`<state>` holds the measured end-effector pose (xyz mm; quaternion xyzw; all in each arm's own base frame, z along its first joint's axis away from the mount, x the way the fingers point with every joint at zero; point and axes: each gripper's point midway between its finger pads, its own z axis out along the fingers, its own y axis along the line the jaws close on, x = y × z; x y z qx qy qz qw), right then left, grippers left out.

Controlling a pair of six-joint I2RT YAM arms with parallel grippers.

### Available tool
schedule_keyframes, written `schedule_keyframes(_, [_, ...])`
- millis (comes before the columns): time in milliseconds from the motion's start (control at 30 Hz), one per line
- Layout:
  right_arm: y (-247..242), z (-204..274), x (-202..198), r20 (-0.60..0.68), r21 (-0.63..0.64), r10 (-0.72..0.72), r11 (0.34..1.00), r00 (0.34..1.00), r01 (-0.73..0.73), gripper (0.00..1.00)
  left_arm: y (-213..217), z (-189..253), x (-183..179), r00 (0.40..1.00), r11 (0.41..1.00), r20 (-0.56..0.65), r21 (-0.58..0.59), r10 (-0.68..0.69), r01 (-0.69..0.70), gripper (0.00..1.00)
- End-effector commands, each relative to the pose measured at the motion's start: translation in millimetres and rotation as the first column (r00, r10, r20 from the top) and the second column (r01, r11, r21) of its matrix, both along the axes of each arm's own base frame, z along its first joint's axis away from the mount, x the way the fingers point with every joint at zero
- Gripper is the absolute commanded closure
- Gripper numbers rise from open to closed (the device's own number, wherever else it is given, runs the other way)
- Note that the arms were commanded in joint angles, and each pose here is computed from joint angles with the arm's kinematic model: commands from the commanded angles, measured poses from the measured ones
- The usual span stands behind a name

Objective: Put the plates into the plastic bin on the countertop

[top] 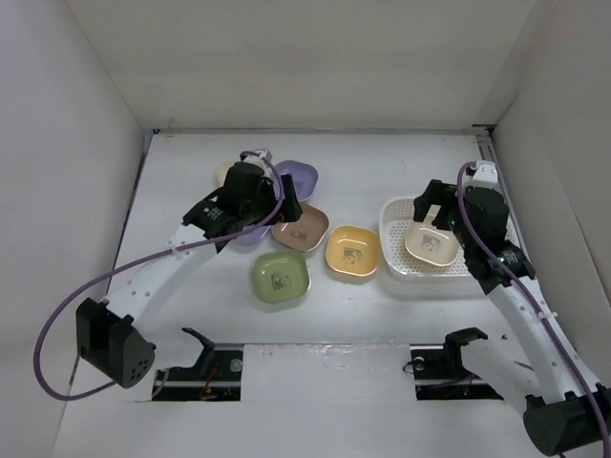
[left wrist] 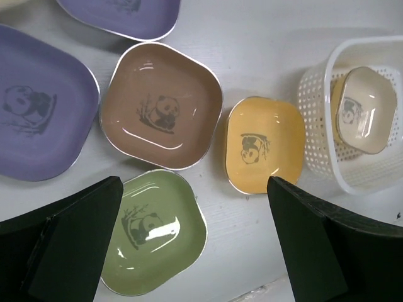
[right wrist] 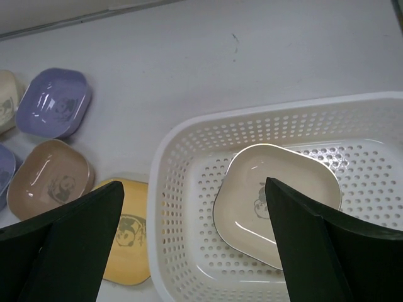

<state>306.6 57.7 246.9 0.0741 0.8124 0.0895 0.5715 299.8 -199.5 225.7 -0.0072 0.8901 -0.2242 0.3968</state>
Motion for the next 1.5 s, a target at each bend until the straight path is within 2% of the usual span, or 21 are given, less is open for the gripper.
schedule_keyframes(0, [0.2, 36.2, -1.6, 0.061, -0.022, -0.001, 1.000, 0.998, 0.002, 0.00, -22.6, -4.9, 2.0, 0.999, 0.998, -0.018, -0.048, -0.049, 0.048, 0.00])
schedule_keyframes(33, [0.3, 41.2, -1.4, 0.071, -0.019, -0.001, 1.000, 0.997, 0.003, 0.00, -53.2, -3.5, -12.7, 0.993, 0.993, -0.003, -0.022, -0.118, 0.118, 0.00])
schedule_keyframes(67, [-2.7, 46.6, -4.2, 0.089, -0.017, -0.013, 1.000, 0.996, 0.015, 0.00, -67.6, -9.5, -20.0, 0.991, 0.991, -0.021, 0.015, -0.130, 0.130, 0.00])
schedule_keyframes(133, [-5.0, 55.0, -5.6, 0.111, -0.014, -0.024, 1.000, 0.994, 0.025, 0.00, -93.7, -24.3, -16.4, 0.997, 0.990, -0.040, 0.116, -0.073, 0.077, 0.00])
schedule_keyframes(267, [-5.4, 69.3, -13.2, 0.145, -0.001, -0.016, 1.000, 0.989, 0.017, 0.00, -124.4, -59.0, -26.8, 0.990, 0.982, -0.112, 0.154, -0.089, 0.106, 0.00])
schedule_keyframes(567, [6.7, 77.6, -22.9, 0.187, 0.024, 0.058, 0.998, 0.981, -0.064, 0.00, -118.9, -122.1, -28.6, 0.982, 0.975, -0.187, 0.218, 0.007, 0.035, 0.05])
schedule_keyframes(633, [9.7, 80.0, -22.7, 0.198, 0.019, 0.078, 0.996, 0.977, -0.083, 0.00, -120.5, -137.1, -29.7, 0.979, 0.973, -0.204, 0.227, 0.003, 0.045, 0.08])
schedule_keyframes(667, [9.8, 82.2, -22.1, 0.207, 0.021, 0.078, 0.996, 0.975, -0.084, 0.00, -120.2, -142.0, -29.9, 0.977, 0.971, -0.211, 0.236, 0.005, 0.047, 0.12])
schedule_keyframes(733, [9.8, 82.3, -22.0, 0.207, 0.021, 0.078, 0.996, 0.975, -0.084, 0.00, -127.1, -148.6, -29.6, 0.976, 0.968, -0.219, 0.246, -0.002, 0.057, 0.14])
schedule_keyframes(933, [11.8, 77.5, -19.5, 0.198, 0.011, 0.090, 0.996, 0.976, -0.094, 0.00, -127.2, -168.4, -32.0, 0.970, 0.960, -0.241, 0.278, 0.031, 0.039, 0.31])
schedule_keyframes(1033, [13.2, 75.4, -18.5, 0.199, 0.014, 0.101, 0.994, 0.975, -0.106, 0.00, -128.3, -178.2, -31.5, 0.966, 0.956, -0.255, 0.290, 0.042, 0.036, 0.35])
schedule_keyframes(1133, [13.5, 75.0, -15.9, 0.200, 0.005, 0.104, 0.994, 0.974, -0.107, 0.00, -127.5, -186.1, -32.3, 0.962, 0.953, -0.267, 0.301, 0.052, 0.032, 0.51])
schedule_keyframes(1233, [12.4, 75.0, -15.6, 0.200, 0.007, 0.104, 0.994, 0.974, -0.107, 0.00, -128.9, -192.4, -31.6, 0.959, 0.951, -0.276, 0.307, 0.061, 0.028, 0.72])
schedule_keyframes(1333, [14.0, 75.0, -16.0, 0.200, 0.008, 0.112, 0.993, 0.973, -0.116, 0.00, -128.4, -201.6, -42.1, 0.954, 0.940, -0.297, 0.338, 0.052, 0.054, 0.78])
schedule_keyframes(1367, [14.0, 75.0, -16.0, 0.200, 0.008, 0.112, 0.993, 0.973, -0.116, 0.00, -125.3, -202.2, -42.4, 0.954, 0.935, -0.295, 0.351, 0.059, 0.050, 0.86])
schedule_keyframes(1467, [13.7, 75.4, -16.9, 0.208, 0.009, 0.112, 0.993, 0.972, -0.116, 0.00, -121.9, -204.4, -50.0, 0.946, 0.930, -0.315, 0.365, 0.076, 0.047, 0.99])
